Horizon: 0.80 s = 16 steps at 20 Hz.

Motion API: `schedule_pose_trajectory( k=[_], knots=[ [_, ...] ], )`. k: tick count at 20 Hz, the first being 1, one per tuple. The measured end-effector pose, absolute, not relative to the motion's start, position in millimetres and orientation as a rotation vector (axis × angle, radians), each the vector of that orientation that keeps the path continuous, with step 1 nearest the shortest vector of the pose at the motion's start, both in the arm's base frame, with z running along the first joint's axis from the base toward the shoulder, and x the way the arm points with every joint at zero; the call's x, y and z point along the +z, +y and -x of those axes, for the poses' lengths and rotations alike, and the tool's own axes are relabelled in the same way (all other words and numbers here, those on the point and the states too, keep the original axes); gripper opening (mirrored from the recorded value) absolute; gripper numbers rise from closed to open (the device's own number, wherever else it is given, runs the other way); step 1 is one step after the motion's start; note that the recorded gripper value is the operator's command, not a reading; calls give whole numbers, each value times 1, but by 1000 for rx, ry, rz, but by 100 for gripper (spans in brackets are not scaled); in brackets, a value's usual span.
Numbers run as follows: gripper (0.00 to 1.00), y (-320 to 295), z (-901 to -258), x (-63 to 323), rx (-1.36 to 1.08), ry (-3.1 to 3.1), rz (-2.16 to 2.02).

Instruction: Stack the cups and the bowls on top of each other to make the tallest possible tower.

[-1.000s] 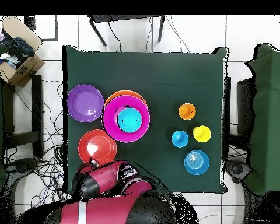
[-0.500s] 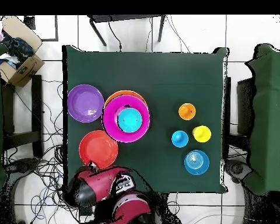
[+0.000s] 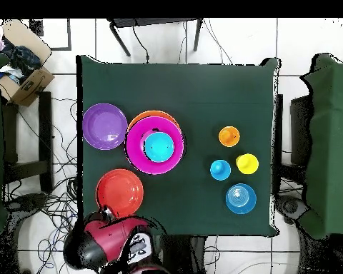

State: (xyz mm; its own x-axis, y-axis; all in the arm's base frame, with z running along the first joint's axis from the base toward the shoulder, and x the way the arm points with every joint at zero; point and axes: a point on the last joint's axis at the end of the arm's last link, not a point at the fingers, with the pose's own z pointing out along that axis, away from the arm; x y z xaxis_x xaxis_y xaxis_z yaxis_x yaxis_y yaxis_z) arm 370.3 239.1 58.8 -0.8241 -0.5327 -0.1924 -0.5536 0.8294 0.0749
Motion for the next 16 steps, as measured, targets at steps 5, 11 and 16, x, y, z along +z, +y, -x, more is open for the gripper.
schedule_pose_trajectory(
  k=[5, 11, 16],
  knots=[
    [0, 246, -364, 74, 174, 2864, 785],
    [0, 248, -361, 89, 125, 2875, 770],
    [0, 249, -362, 110, 76, 2872, 767]
  ],
)
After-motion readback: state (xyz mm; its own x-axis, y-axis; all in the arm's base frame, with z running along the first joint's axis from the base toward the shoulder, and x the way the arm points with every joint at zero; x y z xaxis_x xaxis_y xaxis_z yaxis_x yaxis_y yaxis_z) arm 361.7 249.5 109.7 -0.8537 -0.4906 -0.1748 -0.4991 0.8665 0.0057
